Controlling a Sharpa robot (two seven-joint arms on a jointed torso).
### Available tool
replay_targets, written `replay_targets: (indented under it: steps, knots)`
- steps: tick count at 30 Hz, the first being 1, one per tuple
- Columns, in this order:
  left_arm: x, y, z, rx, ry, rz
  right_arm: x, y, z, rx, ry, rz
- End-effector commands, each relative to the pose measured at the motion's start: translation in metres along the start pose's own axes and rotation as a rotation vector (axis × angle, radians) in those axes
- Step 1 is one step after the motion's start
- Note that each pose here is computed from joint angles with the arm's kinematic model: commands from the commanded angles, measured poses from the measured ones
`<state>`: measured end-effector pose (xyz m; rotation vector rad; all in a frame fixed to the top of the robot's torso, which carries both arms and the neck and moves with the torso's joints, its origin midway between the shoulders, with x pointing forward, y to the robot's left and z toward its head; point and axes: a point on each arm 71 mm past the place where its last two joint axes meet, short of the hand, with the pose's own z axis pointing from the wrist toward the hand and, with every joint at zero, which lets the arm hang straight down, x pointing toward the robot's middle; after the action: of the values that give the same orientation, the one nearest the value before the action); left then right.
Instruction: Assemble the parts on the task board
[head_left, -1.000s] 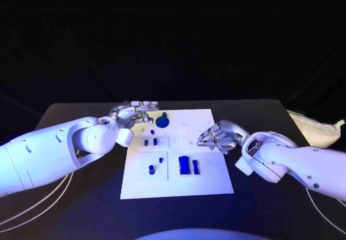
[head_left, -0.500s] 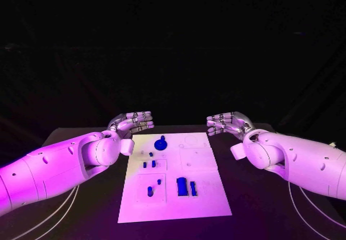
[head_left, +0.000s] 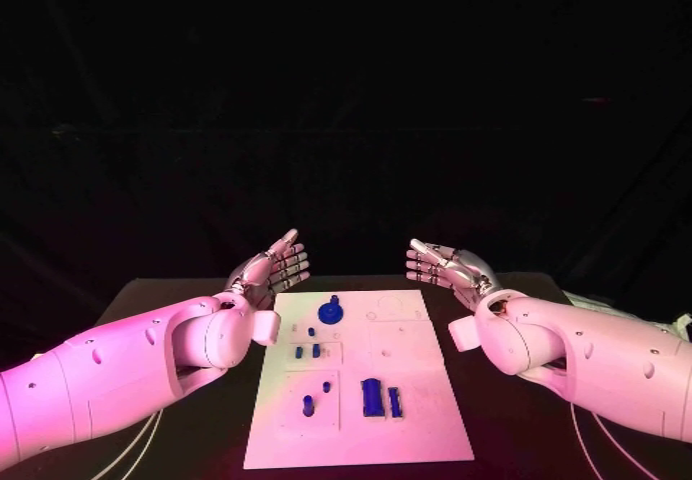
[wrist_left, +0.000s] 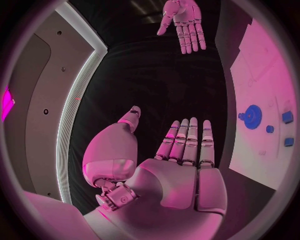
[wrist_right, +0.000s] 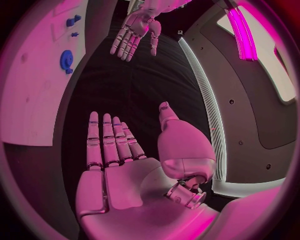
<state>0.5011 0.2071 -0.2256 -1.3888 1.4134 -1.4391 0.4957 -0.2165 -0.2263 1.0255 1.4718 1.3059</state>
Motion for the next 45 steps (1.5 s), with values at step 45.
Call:
replay_targets:
  steps: [45]
  knots:
    - [0.0222, 0.0093, -0.0344, 0.184, -0.206, 0.197, 0.032, 0.004, -0.027, -0.037, -0.245, 0.108]
